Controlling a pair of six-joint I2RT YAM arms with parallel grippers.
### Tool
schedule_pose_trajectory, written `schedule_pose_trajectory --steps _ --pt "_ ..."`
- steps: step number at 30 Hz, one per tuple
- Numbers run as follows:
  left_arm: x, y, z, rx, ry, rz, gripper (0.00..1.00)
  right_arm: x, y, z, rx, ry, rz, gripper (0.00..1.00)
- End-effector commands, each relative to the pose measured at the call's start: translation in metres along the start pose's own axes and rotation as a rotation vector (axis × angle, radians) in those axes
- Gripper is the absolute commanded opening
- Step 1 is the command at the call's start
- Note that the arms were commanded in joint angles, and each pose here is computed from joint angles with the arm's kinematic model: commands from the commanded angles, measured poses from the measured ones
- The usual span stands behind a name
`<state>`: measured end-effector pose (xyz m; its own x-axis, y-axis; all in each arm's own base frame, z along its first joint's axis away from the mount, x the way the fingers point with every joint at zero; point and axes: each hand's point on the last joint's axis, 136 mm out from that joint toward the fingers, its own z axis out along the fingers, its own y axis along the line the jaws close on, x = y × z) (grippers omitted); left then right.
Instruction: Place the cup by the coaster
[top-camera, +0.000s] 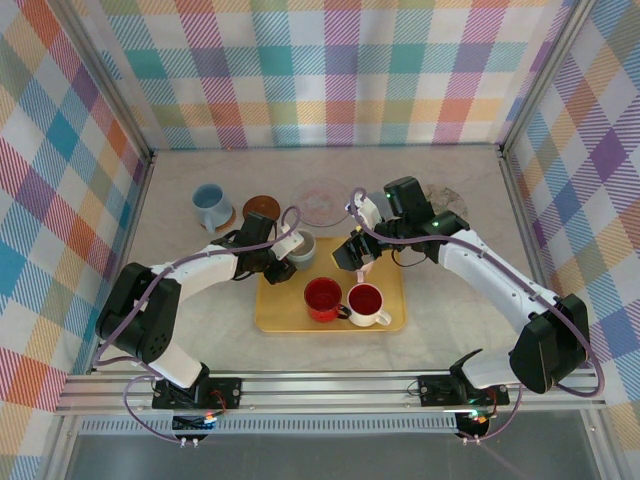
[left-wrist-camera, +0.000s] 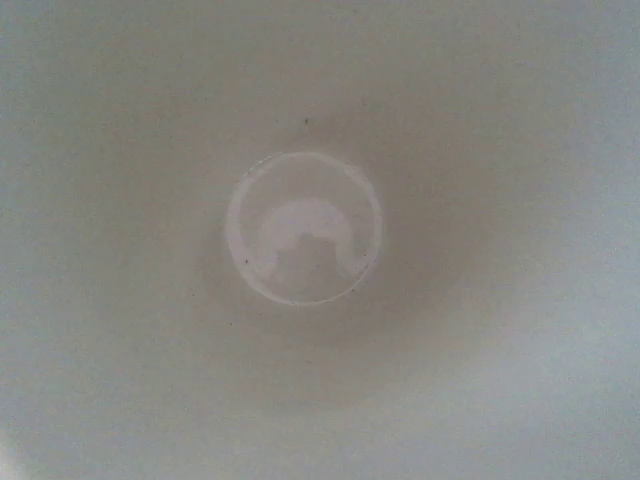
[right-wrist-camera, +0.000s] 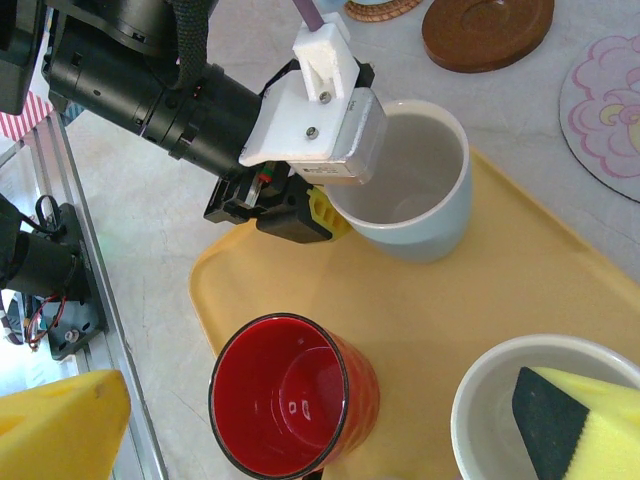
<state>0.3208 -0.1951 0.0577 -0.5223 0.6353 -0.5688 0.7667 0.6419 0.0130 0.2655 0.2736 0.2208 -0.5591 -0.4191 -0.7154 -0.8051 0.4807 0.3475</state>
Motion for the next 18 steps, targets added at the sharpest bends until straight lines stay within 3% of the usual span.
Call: schedule_pose_trajectory --steps 1,11,17,18 --pt "-0.0024 0.0026 0.0016 0.003 -0.016 -0.002 0.35 0.0005 -0.0021 0.0012 -0.004 -0.003 0.010 0.99" --pt "-0.0064 0.0032 -0.0010 0.000 -0.029 -0.012 0.24 0.0020 -0.0039 0.0019 0.004 0.001 0.009 0.99" --pt "-0.0094 0.0072 -0.0027 -0.025 -0.054 -0.031 0.00 0.0016 -0.0057 0.0023 0.013 0.001 0.004 0.99" --pt "-0.0104 0.0084 -0.0029 -0.033 -0.063 -0.036 0.00 0.0009 -0.0060 0.0018 0.016 -0.002 0.002 0.99"
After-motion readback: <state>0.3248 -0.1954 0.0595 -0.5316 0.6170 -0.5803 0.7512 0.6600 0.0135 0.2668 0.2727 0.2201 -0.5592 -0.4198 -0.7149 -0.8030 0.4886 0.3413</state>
